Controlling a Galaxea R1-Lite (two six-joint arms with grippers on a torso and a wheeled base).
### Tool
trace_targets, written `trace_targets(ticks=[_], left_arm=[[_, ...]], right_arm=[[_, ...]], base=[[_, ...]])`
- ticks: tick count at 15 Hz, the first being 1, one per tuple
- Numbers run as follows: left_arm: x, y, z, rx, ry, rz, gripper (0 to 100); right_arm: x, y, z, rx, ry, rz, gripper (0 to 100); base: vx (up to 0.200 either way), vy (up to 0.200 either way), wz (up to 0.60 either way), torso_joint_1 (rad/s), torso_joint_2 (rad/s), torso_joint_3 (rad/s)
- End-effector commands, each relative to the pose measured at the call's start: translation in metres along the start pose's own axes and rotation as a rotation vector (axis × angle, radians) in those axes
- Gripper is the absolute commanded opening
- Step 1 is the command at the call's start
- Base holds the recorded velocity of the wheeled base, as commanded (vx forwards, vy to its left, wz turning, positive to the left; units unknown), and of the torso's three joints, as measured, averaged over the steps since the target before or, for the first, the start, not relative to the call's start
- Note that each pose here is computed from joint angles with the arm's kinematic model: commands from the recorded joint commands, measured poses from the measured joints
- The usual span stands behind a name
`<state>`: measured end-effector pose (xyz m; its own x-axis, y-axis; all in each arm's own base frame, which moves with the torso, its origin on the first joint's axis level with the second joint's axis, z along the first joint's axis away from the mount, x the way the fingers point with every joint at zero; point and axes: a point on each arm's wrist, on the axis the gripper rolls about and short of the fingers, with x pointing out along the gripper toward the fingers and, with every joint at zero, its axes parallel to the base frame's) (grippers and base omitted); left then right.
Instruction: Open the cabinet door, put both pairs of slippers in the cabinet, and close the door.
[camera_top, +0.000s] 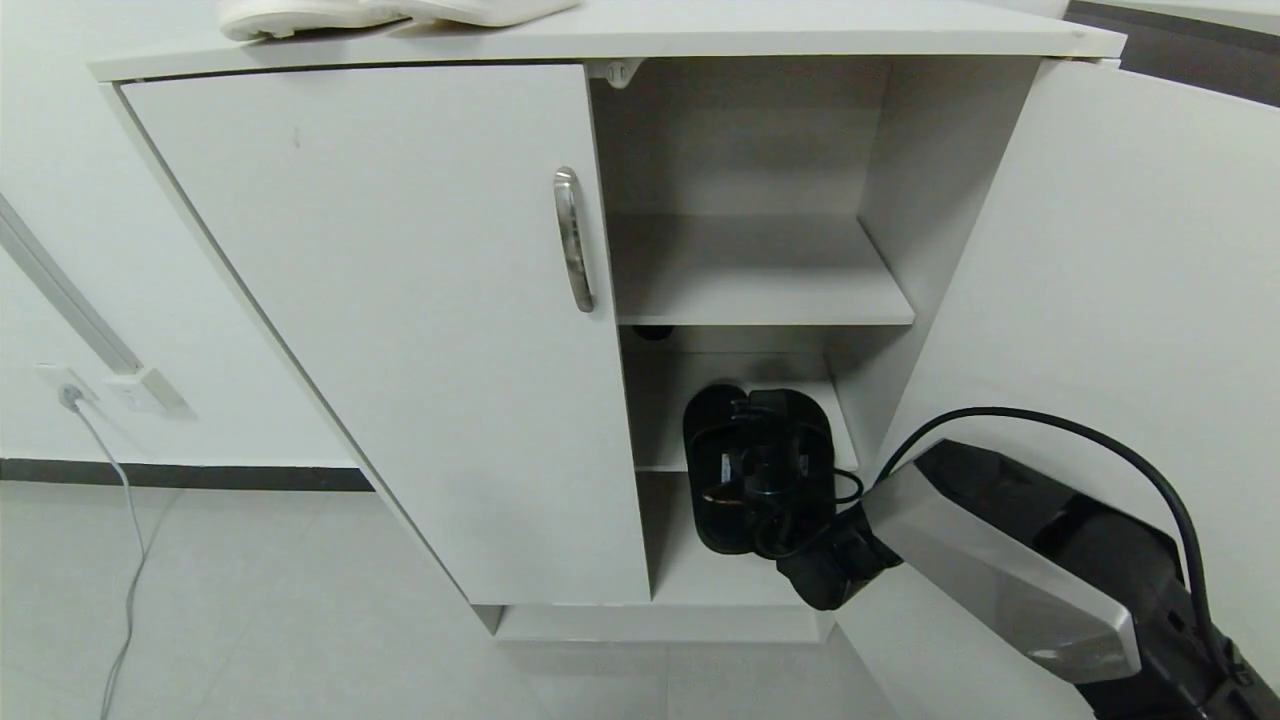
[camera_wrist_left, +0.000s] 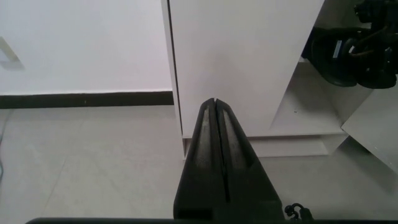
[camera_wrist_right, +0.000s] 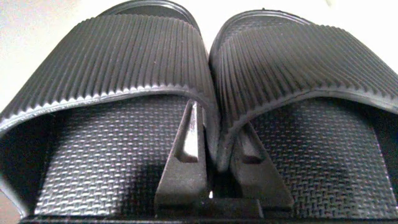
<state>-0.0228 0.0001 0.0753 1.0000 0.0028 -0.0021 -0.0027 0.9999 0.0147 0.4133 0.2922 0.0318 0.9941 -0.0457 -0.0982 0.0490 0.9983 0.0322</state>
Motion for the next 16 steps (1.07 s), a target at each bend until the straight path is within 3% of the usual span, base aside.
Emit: trace_targets(ticks=[1, 8, 16], left_arm=[[0.0, 0.0, 0.0, -0.001, -0.001, 0.0, 0], [0.0, 0.0, 0.0, -0.001, -0.001, 0.002, 0], [0.0, 0.0, 0.0, -0.001, -0.001, 0.002, 0]], right_arm=[[0.011, 0.0, -0.002, 0.01, -0.011, -0.011, 0], [0.032, 0.007, 0.021, 0.015, -0.018, -0.01, 0], [0.043, 0.0, 0.032, 0.031, -0.049, -0.029, 0]], base=[[0.0, 0.0, 0.0, 0.0, 0.0, 0.0], [0.0, 0.0, 0.0, 0.0, 0.0, 0.0], [0.0, 0.0, 0.0, 0.0, 0.0, 0.0]])
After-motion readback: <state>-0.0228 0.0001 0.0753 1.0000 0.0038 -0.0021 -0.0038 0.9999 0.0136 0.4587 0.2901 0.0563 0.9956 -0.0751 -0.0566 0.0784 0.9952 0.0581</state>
